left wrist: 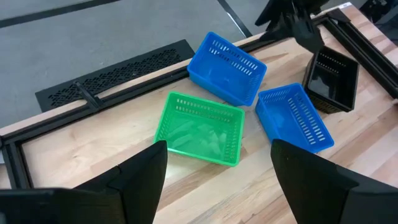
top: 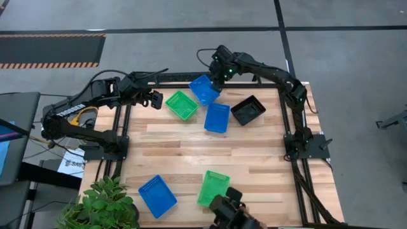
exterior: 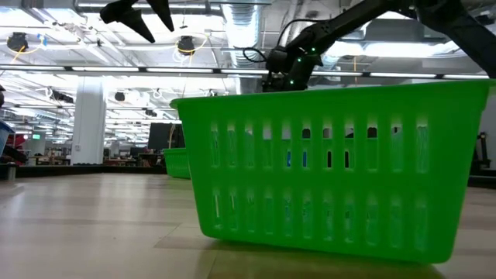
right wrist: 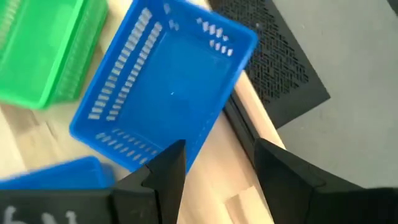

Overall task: Stack baskets by color
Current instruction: Stack the top blue bin on the middle blue bin, then move the stacked blue bin to the top middle of the stacked green and black bins, then stack the bottom blue bin on the top blue bins

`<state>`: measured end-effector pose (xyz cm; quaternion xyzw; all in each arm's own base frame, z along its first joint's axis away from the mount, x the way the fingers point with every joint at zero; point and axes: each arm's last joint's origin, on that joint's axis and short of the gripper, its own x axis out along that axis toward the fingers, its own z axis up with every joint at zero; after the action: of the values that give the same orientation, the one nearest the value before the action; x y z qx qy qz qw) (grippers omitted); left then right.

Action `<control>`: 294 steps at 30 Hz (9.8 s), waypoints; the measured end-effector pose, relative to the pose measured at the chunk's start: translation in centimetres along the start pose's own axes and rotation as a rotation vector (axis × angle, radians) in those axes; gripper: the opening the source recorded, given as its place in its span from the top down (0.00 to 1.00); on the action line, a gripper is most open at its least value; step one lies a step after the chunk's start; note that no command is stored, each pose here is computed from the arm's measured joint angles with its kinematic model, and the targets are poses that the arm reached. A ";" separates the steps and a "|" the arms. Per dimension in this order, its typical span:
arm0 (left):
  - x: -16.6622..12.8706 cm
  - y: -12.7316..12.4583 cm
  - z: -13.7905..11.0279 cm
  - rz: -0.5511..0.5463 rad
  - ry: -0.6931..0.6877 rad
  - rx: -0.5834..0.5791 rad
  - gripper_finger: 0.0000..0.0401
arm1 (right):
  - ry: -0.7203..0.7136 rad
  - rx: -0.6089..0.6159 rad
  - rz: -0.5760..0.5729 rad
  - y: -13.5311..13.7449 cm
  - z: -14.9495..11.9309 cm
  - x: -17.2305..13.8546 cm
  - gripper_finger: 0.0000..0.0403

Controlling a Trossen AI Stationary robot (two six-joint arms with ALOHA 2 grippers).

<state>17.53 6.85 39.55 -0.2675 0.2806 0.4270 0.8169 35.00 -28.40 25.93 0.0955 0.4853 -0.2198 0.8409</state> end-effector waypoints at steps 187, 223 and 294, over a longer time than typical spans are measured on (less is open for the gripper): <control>0.0 -0.4 -0.1 -0.100 0.059 -0.018 0.32 | 0.282 0.419 0.375 19.9 -17.7 -0.4 0.80; 0.1 -10.0 -16.2 -0.255 0.873 0.503 0.32 | -0.327 0.329 0.235 10.2 -9.0 -16.8 0.80; 15.3 -10.0 -1.5 -0.319 0.187 0.186 0.32 | -0.083 0.350 0.218 12.0 -11.1 -15.4 0.80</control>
<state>32.98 9.30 29.93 -0.2705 0.3474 0.2378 0.8658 25.31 -9.39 32.89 0.2831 0.3914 -0.2121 0.8495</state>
